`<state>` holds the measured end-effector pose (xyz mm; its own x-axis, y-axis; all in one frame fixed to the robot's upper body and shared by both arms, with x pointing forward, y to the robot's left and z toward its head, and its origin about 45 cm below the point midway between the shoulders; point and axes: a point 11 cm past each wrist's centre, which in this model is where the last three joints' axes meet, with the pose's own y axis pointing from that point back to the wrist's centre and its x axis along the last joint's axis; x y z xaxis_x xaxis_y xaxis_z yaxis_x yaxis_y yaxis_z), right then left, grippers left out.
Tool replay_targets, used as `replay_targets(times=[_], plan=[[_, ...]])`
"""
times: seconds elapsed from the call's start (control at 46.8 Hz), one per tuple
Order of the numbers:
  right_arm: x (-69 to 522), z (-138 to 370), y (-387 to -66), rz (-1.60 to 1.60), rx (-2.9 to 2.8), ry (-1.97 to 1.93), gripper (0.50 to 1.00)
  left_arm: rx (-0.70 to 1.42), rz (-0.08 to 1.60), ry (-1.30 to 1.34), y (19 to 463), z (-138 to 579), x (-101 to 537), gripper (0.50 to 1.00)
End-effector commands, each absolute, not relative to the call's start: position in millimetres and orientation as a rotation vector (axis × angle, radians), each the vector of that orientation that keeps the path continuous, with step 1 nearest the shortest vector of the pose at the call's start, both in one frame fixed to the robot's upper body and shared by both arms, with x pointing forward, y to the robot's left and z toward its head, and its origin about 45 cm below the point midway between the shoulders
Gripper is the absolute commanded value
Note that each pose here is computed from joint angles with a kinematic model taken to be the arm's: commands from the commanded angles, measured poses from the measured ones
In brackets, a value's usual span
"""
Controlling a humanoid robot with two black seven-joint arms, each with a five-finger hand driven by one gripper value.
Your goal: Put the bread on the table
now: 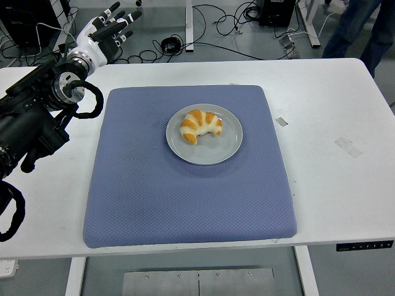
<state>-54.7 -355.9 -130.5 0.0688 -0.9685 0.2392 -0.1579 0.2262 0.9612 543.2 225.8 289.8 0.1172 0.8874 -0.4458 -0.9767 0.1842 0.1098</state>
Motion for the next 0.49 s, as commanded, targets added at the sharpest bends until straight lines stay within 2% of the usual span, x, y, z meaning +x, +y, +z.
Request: replay_targets(times=[0.0, 0.47], plan=[[-55, -131, -356, -0.896, 1.178, -1.353, 1.0, -0.226, 1.38, 0.456, 225, 290, 543, 0.983], [-55, -131, -356, -0.896, 1.177, -1.354, 1.0, -0.177, 1.363, 0.405, 218, 301, 546, 0.983]])
